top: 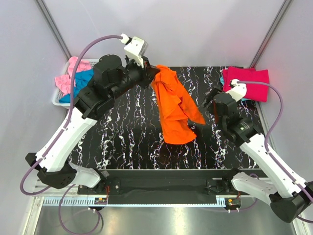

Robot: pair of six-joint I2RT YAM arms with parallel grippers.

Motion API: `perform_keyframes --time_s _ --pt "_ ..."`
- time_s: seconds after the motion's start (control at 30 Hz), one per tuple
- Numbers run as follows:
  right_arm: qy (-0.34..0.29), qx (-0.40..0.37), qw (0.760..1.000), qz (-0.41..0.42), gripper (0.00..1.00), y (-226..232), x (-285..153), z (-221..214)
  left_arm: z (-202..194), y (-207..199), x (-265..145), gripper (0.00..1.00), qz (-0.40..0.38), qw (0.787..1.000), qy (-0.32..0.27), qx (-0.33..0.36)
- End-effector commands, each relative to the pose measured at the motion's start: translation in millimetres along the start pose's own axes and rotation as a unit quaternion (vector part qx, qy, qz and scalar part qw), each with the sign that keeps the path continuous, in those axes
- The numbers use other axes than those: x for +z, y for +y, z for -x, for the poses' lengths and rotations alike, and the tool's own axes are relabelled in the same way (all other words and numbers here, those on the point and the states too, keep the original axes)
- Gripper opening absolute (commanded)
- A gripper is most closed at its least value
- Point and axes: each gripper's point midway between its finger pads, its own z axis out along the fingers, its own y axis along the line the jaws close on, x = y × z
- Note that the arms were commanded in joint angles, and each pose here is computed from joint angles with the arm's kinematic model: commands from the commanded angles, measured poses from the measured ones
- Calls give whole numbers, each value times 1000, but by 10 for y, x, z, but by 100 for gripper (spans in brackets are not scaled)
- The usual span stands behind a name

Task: Fold and stack the t-shirts
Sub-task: Move the tshirt to the center of the board, then flatten the tshirt out

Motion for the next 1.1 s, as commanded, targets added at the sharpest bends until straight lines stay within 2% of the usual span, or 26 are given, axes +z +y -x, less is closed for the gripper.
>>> perform_keyframes --time_s 0.0,0.03,0.07,0.1,0.13,0.17,0.2,0.23,0.37,0.47,0.6,0.63,0.7,0.73,0.77,0.83,0.87,0.93,1.07 --pt "0 -13 999 -42 79 -167 61 -79 -5 66 -15 13 18 1000 -5 5" --pt "4 -14 999 -40 79 -163 61 -102 -159 250 -8 12 70 997 7 -9" --pt "7 -16 999 -41 80 -167 72 -126 -187 625 -104 13 180 983 -3 -20" --pt "11 -19 999 -39 80 -158 80 -147 -211 798 -250 24 237 971 -13 -44" --pt "12 -20 999 -38 80 -152 87 -156 -436 991 -327 64 295 954 1 -51" --pt "19 -25 999 -38 80 -144 103 -192 -499 1232 -519 77 377 924 -13 -70" --pt "22 -29 999 -36 81 -136 111 -209 -591 1315 -668 84 407 911 -7 -72" --pt "26 -32 999 -35 81 -128 126 -233 -797 1420 -751 99 442 894 6 -68" --pt "48 -43 997 -30 81 -82 199 -375 -1203 1453 -828 99 457 885 37 -86" --pt "74 -53 996 -20 81 -25 256 -523 -1436 1373 -771 99 434 892 68 -102" --pt "124 -70 990 6 82 60 305 -808 -1847 1027 -575 99 337 919 135 -151" --pt "142 -74 987 15 82 81 298 -908 -2060 876 -526 99 299 924 170 -168" --pt "163 -80 983 11 82 5 315 -1093 -2257 736 -457 99 268 924 191 -196" --pt "172 -79 982 17 82 1 303 -1158 -2485 696 -463 99 259 920 215 -201" --pt "182 -82 980 18 82 -54 294 -1272 -2530 565 -377 97 223 925 215 -219" --pt "188 -73 979 34 81 -15 295 -1340 -2795 420 -352 88 185 922 241 -237" --pt "198 -74 977 39 81 -21 295 -1418 -2787 367 -263 84 167 927 229 -247" --pt "218 -67 972 66 80 87 286 -1514 -2912 294 -213 70 146 926 236 -256" --pt "264 -72 959 70 78 91 332 -1827 -3069 327 -37 58 155 922 247 -253"
